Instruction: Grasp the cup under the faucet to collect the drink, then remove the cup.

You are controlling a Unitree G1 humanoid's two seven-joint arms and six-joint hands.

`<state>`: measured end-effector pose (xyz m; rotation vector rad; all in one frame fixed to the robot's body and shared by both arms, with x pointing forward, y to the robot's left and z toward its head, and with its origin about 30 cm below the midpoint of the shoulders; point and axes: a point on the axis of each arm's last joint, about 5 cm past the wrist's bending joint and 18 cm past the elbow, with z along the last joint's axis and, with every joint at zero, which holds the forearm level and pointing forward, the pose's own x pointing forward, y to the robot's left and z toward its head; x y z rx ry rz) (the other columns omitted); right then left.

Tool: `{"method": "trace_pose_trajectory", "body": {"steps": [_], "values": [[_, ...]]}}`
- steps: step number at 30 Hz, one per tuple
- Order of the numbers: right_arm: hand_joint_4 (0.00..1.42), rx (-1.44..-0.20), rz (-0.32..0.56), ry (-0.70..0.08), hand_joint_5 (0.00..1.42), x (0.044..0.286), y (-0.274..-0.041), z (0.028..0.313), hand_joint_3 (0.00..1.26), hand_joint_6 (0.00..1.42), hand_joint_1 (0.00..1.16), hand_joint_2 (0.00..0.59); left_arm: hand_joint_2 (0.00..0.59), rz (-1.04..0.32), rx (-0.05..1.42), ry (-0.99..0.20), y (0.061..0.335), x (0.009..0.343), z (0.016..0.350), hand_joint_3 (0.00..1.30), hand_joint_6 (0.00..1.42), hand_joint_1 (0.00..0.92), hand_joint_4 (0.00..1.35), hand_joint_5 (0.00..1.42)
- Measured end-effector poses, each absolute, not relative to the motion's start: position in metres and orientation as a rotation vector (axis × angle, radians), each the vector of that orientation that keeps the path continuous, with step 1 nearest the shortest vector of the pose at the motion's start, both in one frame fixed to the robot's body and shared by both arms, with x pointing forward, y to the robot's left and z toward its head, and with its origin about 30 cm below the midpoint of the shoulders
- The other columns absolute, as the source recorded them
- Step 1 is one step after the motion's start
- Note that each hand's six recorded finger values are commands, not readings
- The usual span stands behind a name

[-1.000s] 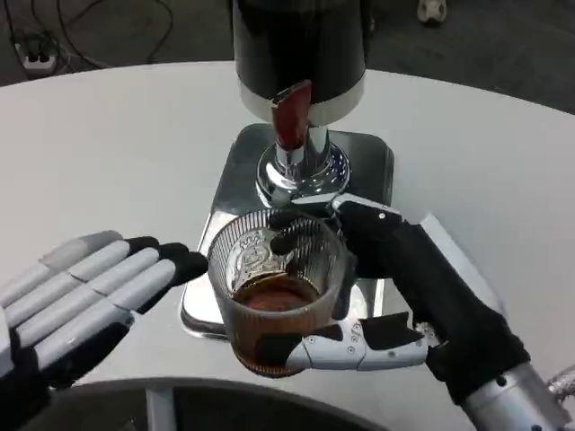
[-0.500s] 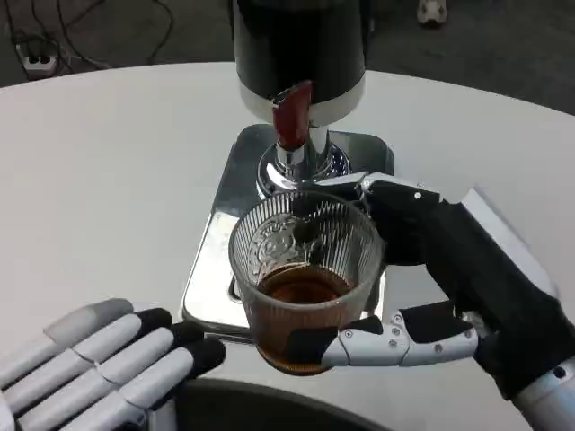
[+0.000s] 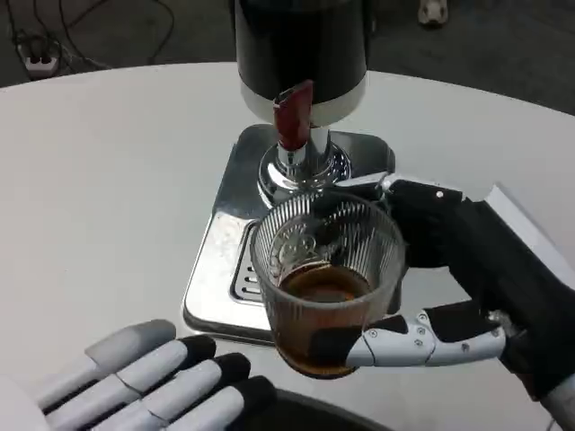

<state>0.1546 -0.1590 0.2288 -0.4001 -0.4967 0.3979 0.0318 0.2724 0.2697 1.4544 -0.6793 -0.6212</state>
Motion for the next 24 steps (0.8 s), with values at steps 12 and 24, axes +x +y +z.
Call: {"method": "trace_pose_trajectory", "body": {"steps": [12, 24], "values": [[0.87, -0.397, 0.398, -0.494, 1.07, 0.152, -0.163, 0.231, 0.84, 1.05, 0.92, 0.086, 0.155, -0.541, 1.466, -0.686, 0.265, 0.048, 0.278, 0.0, 0.0, 0.0, 0.0, 0.0], [0.87, -0.404, 0.402, -0.5, 1.07, 0.151, -0.163, 0.232, 0.84, 1.05, 0.92, 0.088, 0.157, -0.485, 1.458, -0.696, 0.256, 0.065, 0.287, 0.0, 0.0, 0.0, 0.0, 0.0]]}}
